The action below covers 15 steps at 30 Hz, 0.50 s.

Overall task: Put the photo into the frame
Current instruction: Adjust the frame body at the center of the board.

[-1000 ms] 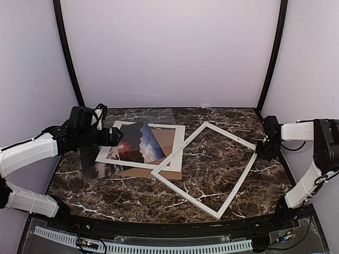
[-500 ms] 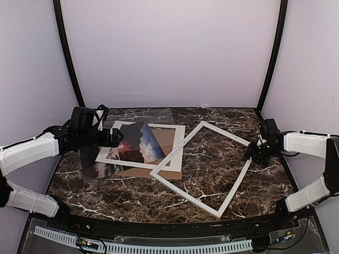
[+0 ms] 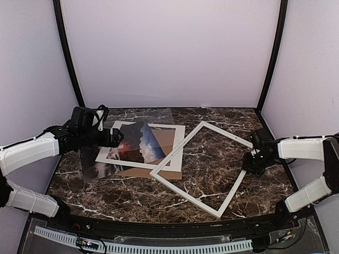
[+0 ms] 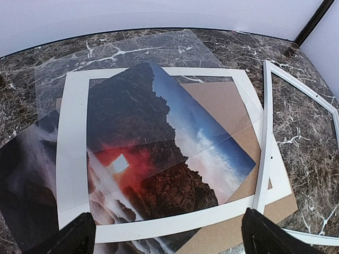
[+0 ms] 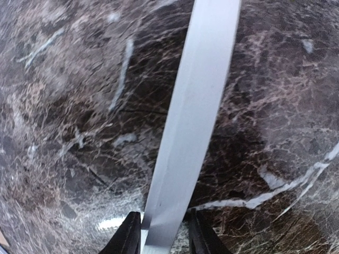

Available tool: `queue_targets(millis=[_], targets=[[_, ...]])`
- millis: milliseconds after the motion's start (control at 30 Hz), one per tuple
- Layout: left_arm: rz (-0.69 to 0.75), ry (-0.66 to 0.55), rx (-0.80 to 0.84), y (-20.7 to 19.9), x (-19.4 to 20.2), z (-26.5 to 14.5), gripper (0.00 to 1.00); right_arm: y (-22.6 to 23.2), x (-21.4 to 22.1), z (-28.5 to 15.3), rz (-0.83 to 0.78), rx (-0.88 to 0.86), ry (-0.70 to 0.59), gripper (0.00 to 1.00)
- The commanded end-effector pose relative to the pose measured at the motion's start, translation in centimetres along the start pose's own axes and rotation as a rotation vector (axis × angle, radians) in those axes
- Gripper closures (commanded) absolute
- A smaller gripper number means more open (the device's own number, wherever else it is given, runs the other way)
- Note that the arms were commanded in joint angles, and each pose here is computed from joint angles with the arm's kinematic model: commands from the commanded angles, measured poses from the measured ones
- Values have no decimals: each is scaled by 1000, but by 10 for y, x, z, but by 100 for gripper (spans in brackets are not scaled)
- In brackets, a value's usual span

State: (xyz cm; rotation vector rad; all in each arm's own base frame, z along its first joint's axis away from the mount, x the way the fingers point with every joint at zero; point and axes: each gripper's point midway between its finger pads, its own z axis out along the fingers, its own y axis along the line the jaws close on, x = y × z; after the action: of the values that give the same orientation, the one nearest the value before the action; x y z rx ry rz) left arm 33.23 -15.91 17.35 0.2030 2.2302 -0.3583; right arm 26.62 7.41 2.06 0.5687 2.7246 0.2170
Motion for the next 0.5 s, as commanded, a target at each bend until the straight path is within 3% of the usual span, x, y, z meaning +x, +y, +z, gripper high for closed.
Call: queue_targets(millis=[0, 200, 467], targets=[[2, -30, 22, -6, -9, -6, 1, -16, 0, 7, -15, 99, -5, 72], [3, -34, 22, -6, -10, -7, 1, -21, -12, 9, -56, 157, -14, 81], [8, -36, 18, -5, -10, -8, 1, -42, -56, -6, -74, 195, -56, 85]])
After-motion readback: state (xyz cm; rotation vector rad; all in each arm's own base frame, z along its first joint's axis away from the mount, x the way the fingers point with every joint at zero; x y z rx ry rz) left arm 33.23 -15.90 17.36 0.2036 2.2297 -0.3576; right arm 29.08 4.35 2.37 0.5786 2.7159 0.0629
